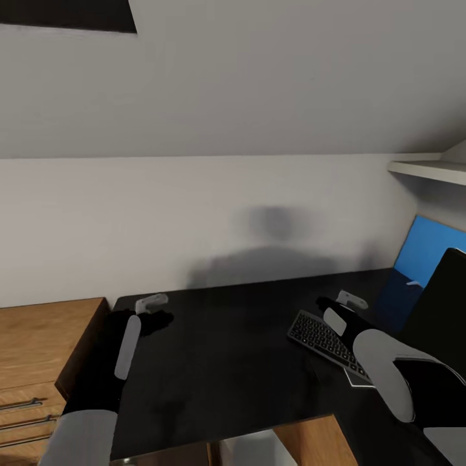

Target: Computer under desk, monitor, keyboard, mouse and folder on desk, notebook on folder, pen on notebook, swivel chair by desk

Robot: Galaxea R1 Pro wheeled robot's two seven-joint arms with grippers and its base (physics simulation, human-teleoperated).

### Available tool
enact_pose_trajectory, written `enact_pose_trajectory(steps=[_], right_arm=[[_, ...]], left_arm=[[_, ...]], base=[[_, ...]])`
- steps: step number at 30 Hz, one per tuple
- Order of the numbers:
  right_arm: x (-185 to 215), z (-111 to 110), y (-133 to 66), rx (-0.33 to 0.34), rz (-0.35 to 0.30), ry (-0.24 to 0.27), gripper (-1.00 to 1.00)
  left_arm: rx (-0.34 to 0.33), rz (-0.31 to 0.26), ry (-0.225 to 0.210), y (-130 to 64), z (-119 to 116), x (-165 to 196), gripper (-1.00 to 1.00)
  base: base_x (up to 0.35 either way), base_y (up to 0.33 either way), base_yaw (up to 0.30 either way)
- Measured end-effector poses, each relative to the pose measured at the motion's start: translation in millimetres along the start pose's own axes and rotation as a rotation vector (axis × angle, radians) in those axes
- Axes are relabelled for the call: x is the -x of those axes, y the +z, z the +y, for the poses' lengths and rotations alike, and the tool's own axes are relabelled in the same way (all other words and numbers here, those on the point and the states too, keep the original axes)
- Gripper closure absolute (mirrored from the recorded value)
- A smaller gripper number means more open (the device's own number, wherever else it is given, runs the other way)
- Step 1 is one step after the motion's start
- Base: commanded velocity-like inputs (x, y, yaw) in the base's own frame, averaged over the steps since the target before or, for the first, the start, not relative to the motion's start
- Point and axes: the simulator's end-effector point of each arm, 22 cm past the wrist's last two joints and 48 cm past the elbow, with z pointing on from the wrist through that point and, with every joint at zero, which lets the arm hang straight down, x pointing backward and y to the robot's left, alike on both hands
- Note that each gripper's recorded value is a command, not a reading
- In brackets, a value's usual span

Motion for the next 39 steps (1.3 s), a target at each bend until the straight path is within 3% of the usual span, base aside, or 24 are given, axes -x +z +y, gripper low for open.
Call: enact_pose_trajectory(steps=[3,7,15,18,21,26,31,32,39], right_arm=[[-4,0,2.5,0.000,0.001,0.000,-1.00],[-9,-1,5.7,-0.002,0.002,0.000,-1.00],[-22,-4,12.5,-0.005,0.009,-0.002,-1.00],[-27,-6,15.2,-0.008,0.013,-0.001,-1.00],[-44,-7,17.3,-0.007,0.078,-0.016,-1.00],[-62,-7,20.3,-0.004,0.135,-0.021,-1.00],[-70,-8,24.3,-0.002,0.142,-0.021,-1.00],[-70,-8,25.2,-0.002,0.140,-0.020,-1.00],[-77,-9,31.4,0.000,0.129,-0.017,-1.00]], left_arm=[[-0.027,0.101,-0.059,31.6,-12,12,-1.00],[-0.087,0.149,-0.100,43.5,-36,31,-1.00],[-0.190,0.173,-0.157,49.2,-69,38,-1.00],[-0.227,0.145,-0.174,44.9,-77,51,-1.00],[-0.244,0.079,-0.175,34.0,-78,73,-1.00],[-0.280,0.044,-0.182,29.2,-89,80,-1.00],[-0.390,-0.023,-0.212,6.1,-125,98,-1.00],[-0.457,-0.081,-0.246,-14.0,-132,114,-1.00],[-0.557,-0.078,-0.307,-18.0,-141,103,-1.00]], base=[[0.000,0.000,0.000],[0.000,0.000,0.000],[0.000,0.000,0.000],[0.000,0.000,0.000],[0.000,0.000,0.000],[0.000,0.000,0.000],[0.000,0.000,0.000],[0.000,0.000,0.000],[0.000,0.000,0.000]])
